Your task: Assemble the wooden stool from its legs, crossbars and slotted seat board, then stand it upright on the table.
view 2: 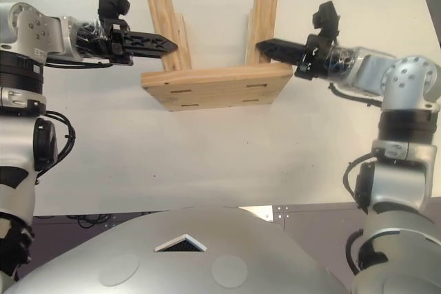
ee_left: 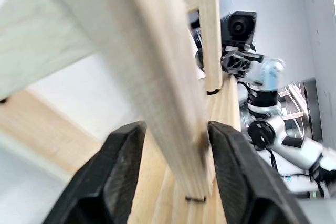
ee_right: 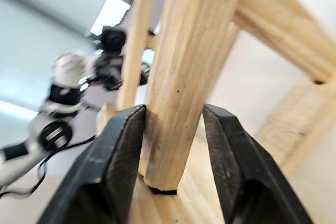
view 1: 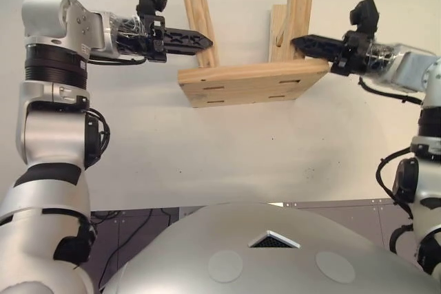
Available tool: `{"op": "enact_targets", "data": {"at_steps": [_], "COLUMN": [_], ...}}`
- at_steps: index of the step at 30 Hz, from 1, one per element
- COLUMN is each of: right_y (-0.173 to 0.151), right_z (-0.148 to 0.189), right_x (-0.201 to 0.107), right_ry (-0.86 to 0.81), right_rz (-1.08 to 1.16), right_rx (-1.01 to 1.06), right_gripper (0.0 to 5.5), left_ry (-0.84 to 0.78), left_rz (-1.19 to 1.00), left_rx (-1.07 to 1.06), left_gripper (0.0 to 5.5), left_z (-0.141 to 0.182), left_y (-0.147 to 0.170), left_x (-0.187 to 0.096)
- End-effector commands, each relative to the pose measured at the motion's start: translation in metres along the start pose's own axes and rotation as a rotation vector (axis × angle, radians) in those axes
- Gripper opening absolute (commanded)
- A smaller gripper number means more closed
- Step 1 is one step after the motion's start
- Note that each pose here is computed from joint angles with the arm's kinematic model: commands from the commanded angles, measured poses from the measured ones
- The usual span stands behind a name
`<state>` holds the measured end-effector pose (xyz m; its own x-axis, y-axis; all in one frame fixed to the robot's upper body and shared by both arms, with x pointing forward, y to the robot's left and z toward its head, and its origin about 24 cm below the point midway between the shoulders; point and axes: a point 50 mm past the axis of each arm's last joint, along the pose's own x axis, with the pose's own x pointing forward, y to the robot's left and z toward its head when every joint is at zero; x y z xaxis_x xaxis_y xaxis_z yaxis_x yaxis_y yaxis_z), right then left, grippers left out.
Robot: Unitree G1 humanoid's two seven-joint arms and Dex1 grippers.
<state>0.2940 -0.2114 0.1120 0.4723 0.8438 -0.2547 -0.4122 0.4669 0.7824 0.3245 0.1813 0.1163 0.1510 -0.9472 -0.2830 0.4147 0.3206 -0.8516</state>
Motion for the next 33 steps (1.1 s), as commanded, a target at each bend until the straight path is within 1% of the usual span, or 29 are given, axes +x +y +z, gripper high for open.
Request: {"op": "enact_targets", "data": {"at_steps": [1,3,5,6,7,8,10,11,12,13,14,15,16,17,20,23,27,30,33], "right_y": [-0.022,-0.029,-0.033,-0.033,-0.033,-0.032,-0.031,-0.036,-0.042,-0.051,-0.058,-0.061,-0.062,-0.061,-0.06,-0.067,-0.072,-0.07,-0.063], "right_z": [-0.001,0.007,0.013,0.016,0.018,0.021,0.024,0.016,0.003,-0.014,-0.03,-0.041,-0.046,-0.047,-0.047,-0.046,-0.033,-0.018,-0.015], "right_x": [-0.015,-0.036,-0.057,-0.07,-0.081,-0.09,-0.117,-0.13,-0.138,-0.143,-0.146,-0.144,-0.14,-0.133,-0.108,-0.079,-0.057,-0.043,-0.033], "right_ry": [-0.032,-0.113,-0.201,-0.261,-0.31,-0.357,-0.454,-0.404,-0.292,-0.146,0.006,0.121,0.188,0.201,0.165,0.166,0.105,0.046,0.05], "right_rz": [-0.149,-0.18,-0.185,-0.17,-0.157,-0.142,-0.128,-0.196,-0.248,-0.284,-0.316,-0.311,-0.294,-0.27,-0.207,-0.199,-0.233,-0.244,-0.153], "right_rx": [0.079,0.107,0.121,0.116,0.101,0.086,-0.054,-0.208,-0.345,-0.445,-0.588,-0.693,-0.79,-0.851,-0.936,-1.04,-1.098,-1.124,-1.113], "right_gripper": [2.78,3.15,3.58,3.65,3.87,3.92,3.92,3.92,3.92,3.92,3.92,3.92,3.92,3.92,3.92,3.92,3.92,3.92,3.96], "left_ry": [-0.116,-0.162,-0.165,-0.162,-0.15,-0.134,-0.088,-0.061,-0.033,-0.001,0.02,0.031,0.034,0.027,-0.027,-0.049,-0.052,-0.07,-0.089], "left_rz": [0.066,0.095,0.111,0.142,0.172,0.204,0.254,0.237,0.2,0.145,0.101,0.073,0.056,0.045,0.033,-0.002,-0.027,-0.025,-0.026], "left_rx": [-0.04,-0.044,-0.016,0.064,0.164,0.257,0.537,0.683,0.809,0.902,0.983,1.036,1.078,1.109,1.153,1.14,1.132,1.135,1.14], "left_gripper": [2.86,3.18,3.56,3.6,3.8,3.85,3.85,3.85,3.85,3.85,3.85,3.85,3.85,3.85,3.85,3.85,3.85,3.85,3.4], "left_z": [0.008,0.006,-0.002,-0.007,-0.012,-0.017,-0.03,-0.039,-0.048,-0.06,-0.069,-0.076,-0.079,-0.081,-0.075,-0.078,-0.082,-0.079,-0.075], "left_y": [0.009,0.015,0.022,0.03,0.036,0.042,0.049,0.047,0.043,0.04,0.038,0.037,0.035,0.032,0.026,0.024,0.022,0.021,0.018], "left_x": [-0.024,-0.044,-0.056,-0.059,-0.06,-0.059,-0.05,-0.042,-0.035,-0.028,-0.023,-0.019,-0.015,-0.011,0.004,0.021,0.038,0.044,0.046]}}
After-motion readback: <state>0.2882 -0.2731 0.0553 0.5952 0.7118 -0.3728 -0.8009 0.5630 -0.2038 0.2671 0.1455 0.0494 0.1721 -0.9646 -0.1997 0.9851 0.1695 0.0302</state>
